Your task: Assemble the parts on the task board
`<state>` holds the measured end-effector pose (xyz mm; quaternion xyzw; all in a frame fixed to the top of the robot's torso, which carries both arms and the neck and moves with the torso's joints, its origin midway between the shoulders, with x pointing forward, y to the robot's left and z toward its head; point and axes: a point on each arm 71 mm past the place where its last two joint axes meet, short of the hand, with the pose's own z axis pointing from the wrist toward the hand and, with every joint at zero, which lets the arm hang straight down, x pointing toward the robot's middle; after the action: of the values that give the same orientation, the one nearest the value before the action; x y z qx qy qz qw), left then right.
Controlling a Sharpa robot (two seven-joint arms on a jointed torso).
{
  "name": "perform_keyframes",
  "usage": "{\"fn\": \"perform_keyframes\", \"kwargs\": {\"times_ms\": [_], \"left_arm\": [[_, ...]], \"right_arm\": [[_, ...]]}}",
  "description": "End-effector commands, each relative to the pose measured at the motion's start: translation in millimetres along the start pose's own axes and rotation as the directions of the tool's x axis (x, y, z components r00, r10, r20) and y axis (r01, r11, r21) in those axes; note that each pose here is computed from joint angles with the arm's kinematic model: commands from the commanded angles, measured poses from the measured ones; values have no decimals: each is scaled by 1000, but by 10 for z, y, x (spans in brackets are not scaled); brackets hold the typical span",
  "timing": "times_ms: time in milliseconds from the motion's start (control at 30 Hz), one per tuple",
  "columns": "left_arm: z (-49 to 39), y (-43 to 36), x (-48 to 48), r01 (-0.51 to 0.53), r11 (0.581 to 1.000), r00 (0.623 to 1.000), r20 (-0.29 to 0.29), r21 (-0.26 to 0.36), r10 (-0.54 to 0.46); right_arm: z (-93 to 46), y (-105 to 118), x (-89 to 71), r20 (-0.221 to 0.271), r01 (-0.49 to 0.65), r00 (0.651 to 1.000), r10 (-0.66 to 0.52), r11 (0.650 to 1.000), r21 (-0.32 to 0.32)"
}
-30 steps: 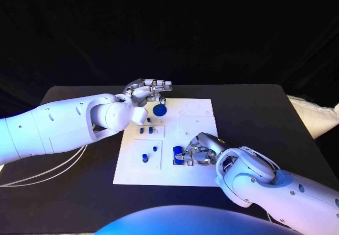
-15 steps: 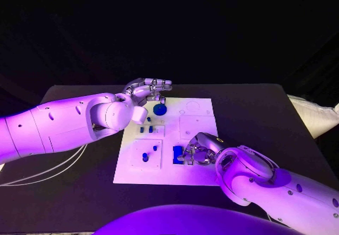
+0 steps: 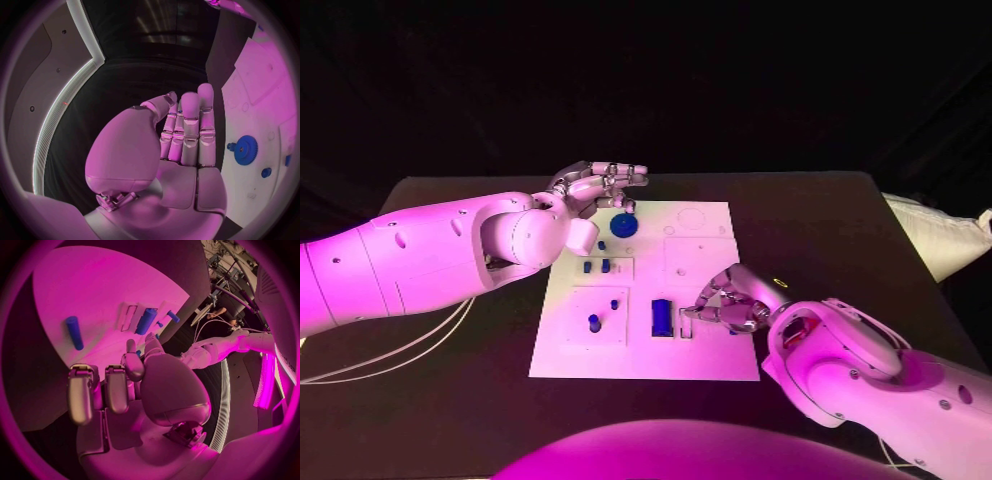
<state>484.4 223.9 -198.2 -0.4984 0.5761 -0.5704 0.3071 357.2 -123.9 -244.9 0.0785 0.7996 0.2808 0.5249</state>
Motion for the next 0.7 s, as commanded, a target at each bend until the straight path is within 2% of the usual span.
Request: {"fn": "perform_keyframes", "kwargs": {"times_ms": [33,200,400,700], "left_arm": [[-4,-11,16,7,1000,1000,-13,11,-7],[-14,-16,1,7,1000,1000,-11,14,-6],[-16,-17,-6,6,1000,1000,-10,15,-6],[3,-7,22,8,1000,1000,-18,12,-8]], "right_arm": [[-65,-101,-87,25,-47,999,46,998,31],[-169,-366,-227,28,7,1000,-9,997,77],[-248,-559,-278,38,80,996,-85,991,108],[-175,-635,-218,33,118,992,-123,984,133]]}}
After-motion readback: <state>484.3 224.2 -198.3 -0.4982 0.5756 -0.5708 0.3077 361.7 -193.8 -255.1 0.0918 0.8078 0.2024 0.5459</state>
